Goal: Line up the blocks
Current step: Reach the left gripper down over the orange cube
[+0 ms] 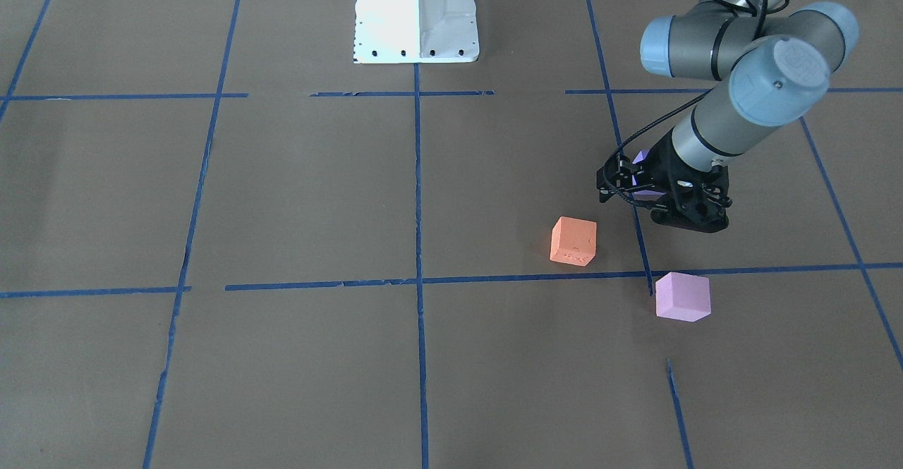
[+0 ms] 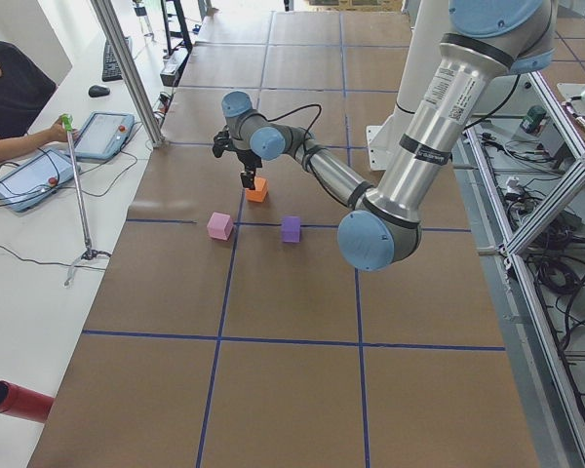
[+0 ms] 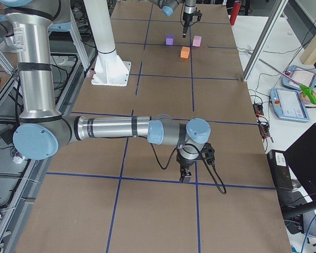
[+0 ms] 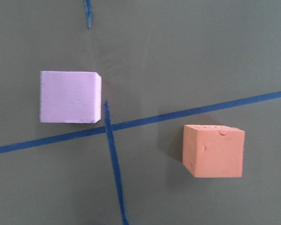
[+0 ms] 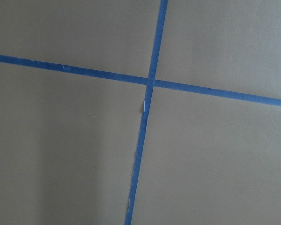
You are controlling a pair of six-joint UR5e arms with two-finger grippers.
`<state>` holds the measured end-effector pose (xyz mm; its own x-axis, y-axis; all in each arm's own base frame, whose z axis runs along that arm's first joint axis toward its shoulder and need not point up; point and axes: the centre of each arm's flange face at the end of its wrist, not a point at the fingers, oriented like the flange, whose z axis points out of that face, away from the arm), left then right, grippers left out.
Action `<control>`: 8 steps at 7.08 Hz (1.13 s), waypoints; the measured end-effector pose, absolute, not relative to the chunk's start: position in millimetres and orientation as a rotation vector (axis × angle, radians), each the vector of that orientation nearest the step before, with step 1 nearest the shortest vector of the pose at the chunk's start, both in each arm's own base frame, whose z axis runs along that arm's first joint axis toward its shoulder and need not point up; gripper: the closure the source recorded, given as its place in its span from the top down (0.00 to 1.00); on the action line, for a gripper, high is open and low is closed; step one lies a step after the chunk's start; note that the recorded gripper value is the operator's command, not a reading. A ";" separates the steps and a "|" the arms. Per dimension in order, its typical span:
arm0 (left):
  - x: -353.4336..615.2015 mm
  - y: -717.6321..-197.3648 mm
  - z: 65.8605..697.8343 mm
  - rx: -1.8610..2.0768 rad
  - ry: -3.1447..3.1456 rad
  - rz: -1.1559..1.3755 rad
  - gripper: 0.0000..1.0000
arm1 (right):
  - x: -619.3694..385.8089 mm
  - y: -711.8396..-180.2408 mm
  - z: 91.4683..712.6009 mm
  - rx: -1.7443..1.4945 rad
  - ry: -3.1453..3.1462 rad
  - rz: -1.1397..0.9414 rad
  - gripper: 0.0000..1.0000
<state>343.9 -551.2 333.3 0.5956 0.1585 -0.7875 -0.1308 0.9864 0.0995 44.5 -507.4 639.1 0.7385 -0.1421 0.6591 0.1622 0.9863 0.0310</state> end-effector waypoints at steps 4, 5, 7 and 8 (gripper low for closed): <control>395.2 -548.1 333.4 -0.001 0.923 0.146 1.00 | 44.5 -507.4 639.5 -0.030 -0.721 -0.167 1.00; 404.4 -550.7 335.3 0.019 0.910 0.140 1.00 | 44.5 -507.4 639.5 -0.030 -0.721 -0.167 1.00; 414.7 -554.1 342.1 0.059 0.880 0.132 1.00 | 44.5 -507.4 639.5 -0.030 -0.721 -0.166 1.00; 418.2 -556.7 347.1 0.077 0.871 0.128 1.00 | 44.5 -507.4 639.4 -0.030 -0.721 -0.166 1.00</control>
<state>418.2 -556.7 347.1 0.6372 0.1436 -0.7572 -0.0810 0.9895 0.1195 44.5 -507.4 639.4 0.7386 -0.1413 0.6592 0.1620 0.9863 0.0300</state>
